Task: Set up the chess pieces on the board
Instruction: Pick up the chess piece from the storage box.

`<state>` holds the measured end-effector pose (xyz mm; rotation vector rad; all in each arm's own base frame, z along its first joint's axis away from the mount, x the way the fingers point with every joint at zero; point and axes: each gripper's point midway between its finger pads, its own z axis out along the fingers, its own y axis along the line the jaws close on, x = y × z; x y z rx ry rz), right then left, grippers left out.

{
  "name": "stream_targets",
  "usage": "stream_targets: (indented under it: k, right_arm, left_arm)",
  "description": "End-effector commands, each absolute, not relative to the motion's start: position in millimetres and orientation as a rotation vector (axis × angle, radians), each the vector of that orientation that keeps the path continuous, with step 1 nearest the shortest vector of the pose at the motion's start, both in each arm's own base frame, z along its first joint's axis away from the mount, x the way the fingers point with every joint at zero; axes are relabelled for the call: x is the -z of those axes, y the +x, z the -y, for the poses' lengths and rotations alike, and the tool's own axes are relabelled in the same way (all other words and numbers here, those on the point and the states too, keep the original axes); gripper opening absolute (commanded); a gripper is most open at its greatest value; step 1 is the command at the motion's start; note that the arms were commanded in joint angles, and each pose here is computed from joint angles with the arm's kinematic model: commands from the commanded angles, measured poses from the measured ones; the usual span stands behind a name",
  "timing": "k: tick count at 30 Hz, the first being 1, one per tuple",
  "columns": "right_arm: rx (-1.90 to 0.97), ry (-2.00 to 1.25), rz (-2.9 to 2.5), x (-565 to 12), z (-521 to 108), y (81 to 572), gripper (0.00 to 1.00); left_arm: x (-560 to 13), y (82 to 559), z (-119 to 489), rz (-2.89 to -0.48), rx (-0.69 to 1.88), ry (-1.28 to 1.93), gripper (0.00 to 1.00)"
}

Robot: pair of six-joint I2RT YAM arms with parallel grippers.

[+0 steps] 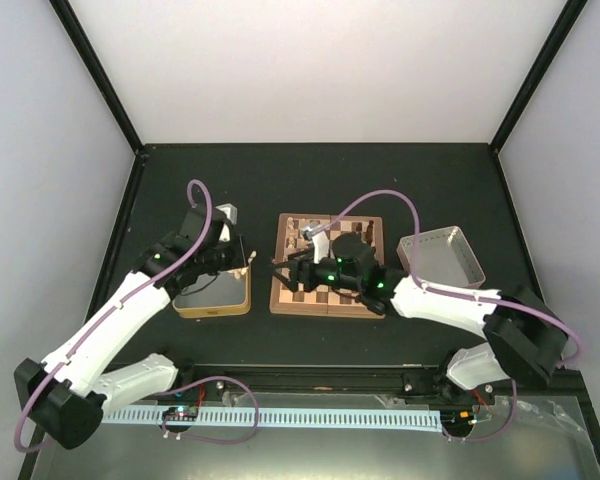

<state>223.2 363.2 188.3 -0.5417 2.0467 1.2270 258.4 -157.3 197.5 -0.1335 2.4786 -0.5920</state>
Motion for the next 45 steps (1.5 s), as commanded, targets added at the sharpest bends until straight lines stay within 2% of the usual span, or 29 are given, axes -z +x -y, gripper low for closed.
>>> stream_targets:
  k: [1, 13, 18, 28, 35, 38, 45]
  right_arm:
    - [-1.29, -0.62, -1.813, -232, -399, 223, 0.78]
    - [-1.372, -0.7, -1.674, -248, -455, 209, 0.78]
    - [-1.398, -0.648, -1.668, -247, -466, 214, 0.72]
    - [-1.378, -0.573, -1.618, -257, -466, 227, 0.43]
    - [-1.359, -0.597, -1.658, -247, -464, 224, 0.06]
    - [-1.304, -0.611, -1.713, -229, -451, 221, 0.01]
    - [-1.048, -0.498, -1.82, -211, -382, 228, 0.01]
  left_arm:
    - [-240, 257, 163, -2.358, 0.702, -0.147, 0.1]
    - [-281, 249, 161, -2.215, 0.792, -0.137, 0.1]
    - [-296, 246, 159, -2.165, 0.824, -0.14, 0.09]
    - [-300, 241, 159, -2.154, 0.852, -0.144, 0.09]
    - [-303, 240, 157, -2.139, 0.845, -0.144, 0.09]
    - [-304, 242, 156, -2.132, 0.833, -0.136, 0.09]
    - [-293, 249, 164, -2.18, 0.786, -0.064, 0.09]
